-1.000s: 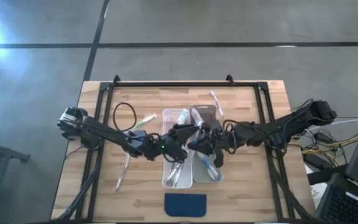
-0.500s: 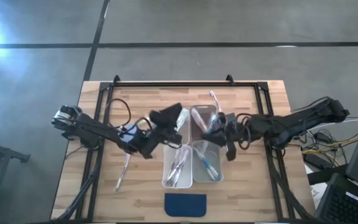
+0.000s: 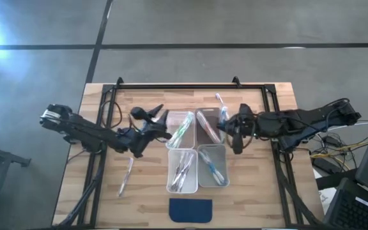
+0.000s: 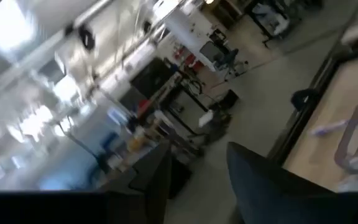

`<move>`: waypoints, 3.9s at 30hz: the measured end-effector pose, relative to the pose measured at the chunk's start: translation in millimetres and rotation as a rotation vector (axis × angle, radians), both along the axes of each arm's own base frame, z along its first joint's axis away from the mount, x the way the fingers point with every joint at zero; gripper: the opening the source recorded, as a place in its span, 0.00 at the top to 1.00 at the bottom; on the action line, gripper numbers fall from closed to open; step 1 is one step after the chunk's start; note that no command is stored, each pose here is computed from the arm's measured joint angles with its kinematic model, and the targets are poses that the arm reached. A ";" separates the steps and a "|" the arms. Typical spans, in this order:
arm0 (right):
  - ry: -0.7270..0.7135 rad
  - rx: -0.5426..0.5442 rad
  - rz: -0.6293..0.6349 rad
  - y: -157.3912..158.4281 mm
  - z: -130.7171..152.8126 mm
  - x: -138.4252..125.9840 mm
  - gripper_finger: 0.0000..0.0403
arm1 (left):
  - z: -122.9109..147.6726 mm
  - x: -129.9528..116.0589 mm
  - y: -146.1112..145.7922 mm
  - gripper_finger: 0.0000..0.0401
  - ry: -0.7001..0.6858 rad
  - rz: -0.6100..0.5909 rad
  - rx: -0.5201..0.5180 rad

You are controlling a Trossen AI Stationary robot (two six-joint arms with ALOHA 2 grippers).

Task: Pick & Place Toothbrushes
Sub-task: Put the blue toothbrush into the gray bin

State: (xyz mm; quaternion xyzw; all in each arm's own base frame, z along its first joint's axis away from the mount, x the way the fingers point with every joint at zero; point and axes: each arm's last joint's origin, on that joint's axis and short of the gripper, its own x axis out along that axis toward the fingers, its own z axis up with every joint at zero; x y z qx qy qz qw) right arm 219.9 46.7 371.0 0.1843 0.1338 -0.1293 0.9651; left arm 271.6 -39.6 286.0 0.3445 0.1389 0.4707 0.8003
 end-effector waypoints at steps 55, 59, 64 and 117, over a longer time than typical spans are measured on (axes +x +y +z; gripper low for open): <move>0.997 0.547 -0.184 64.9 -102.7 112.9 0.96 | -28.4 -62.9 1.6 0.69 -0.295 -0.902 -0.700; 1.020 0.550 -0.185 65.0 -108.2 112.2 0.96 | -29.9 -62.9 1.6 0.69 -0.280 -0.897 -0.704; 1.037 0.546 -0.191 64.6 -113.8 110.7 0.96 | -30.4 -62.9 1.6 0.69 -0.276 -0.895 -0.706; 1.050 0.648 -0.198 41.5 -188.0 105.4 0.90 | -32.2 -63.0 1.5 0.69 -0.258 -0.889 -0.711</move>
